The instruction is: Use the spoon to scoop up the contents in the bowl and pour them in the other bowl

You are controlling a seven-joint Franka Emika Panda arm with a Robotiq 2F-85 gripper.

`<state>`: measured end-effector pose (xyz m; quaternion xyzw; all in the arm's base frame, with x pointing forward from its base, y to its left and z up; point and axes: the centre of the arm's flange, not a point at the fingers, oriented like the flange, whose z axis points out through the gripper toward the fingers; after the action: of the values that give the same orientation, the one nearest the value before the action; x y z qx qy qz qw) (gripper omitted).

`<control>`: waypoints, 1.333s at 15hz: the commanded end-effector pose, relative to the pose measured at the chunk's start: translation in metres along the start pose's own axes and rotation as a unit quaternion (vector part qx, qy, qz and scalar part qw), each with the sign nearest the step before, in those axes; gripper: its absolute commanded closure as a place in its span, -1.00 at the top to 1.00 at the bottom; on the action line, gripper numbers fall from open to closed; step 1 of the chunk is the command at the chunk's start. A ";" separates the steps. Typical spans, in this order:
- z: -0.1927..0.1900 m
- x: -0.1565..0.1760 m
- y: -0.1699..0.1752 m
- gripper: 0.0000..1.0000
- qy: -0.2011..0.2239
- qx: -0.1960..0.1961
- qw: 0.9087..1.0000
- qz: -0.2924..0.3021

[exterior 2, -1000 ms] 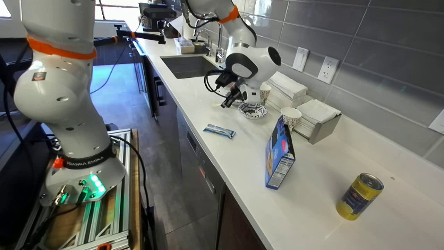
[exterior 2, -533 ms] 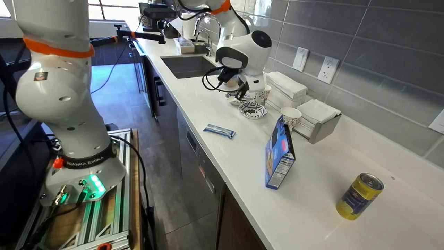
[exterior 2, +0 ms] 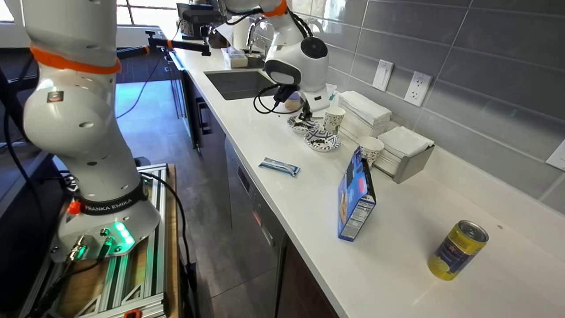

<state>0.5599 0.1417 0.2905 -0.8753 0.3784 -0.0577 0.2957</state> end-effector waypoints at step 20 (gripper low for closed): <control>0.082 -0.030 -0.083 -0.93 0.105 -0.030 0.977 -0.184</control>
<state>0.6028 0.2236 0.2831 -0.9298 0.2453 -0.1664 0.2181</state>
